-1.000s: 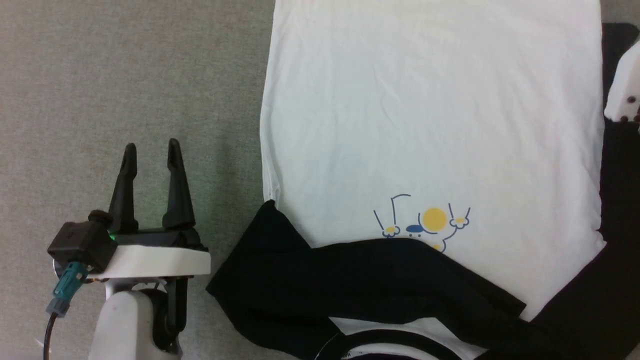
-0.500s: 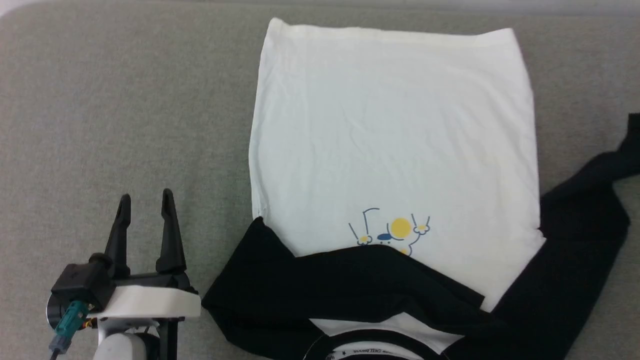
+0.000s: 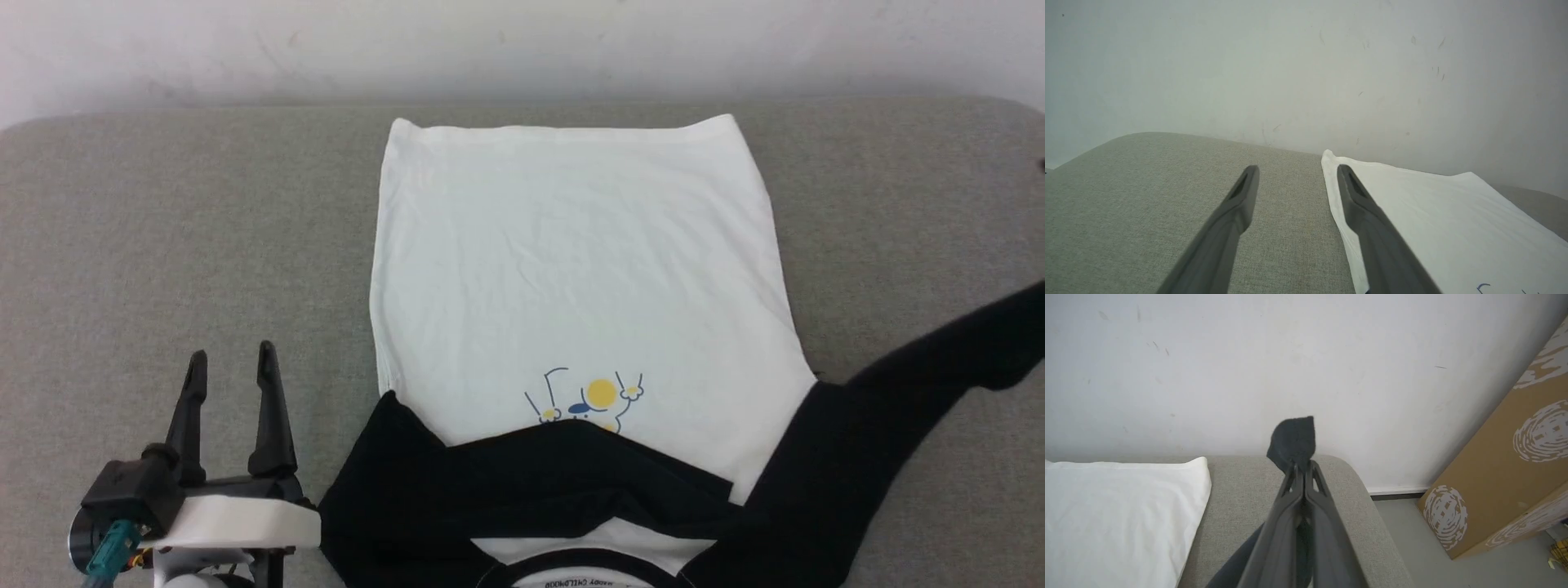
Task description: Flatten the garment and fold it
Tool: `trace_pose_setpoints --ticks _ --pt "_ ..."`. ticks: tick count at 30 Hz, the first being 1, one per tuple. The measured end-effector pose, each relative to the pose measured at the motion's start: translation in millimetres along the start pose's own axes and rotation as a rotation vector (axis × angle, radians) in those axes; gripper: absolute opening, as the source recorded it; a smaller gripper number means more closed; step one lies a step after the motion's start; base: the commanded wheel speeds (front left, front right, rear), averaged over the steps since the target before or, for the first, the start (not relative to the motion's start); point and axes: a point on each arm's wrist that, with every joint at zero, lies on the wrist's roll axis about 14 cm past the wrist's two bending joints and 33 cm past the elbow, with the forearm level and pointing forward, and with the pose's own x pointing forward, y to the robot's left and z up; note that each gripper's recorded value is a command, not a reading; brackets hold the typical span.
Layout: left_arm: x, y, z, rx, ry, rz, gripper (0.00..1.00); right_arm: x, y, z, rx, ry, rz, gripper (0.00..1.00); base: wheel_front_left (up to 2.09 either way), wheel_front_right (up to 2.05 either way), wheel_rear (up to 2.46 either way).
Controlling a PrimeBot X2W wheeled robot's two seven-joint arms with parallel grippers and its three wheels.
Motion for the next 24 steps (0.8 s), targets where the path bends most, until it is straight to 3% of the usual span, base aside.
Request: trace_pose_setpoints --ticks 6,13,21,24 --pt "-2.4 -5.7 2.3 0.000 -0.005 -0.022 1.00 -22.8 43.6 36.1 -0.057 -0.083 0.141 0.00 0.00 0.00 0.00" --pt "-5.2 -5.2 -2.8 -0.002 0.012 -0.024 1.00 -38.3 136.7 43.4 -0.101 -0.093 0.448 0.00 0.00 0.00 0.00" --pt "-6.2 -3.9 -6.8 -0.003 0.026 -0.027 1.00 -79.0 268.8 7.3 -0.112 0.016 0.906 0.00 0.00 0.00 0.00" --pt "-4.9 -3.0 -5.2 -0.003 0.020 -0.026 1.00 -96.7 304.2 -14.8 -0.131 0.079 1.029 0.00 0.00 0.00 0.00"
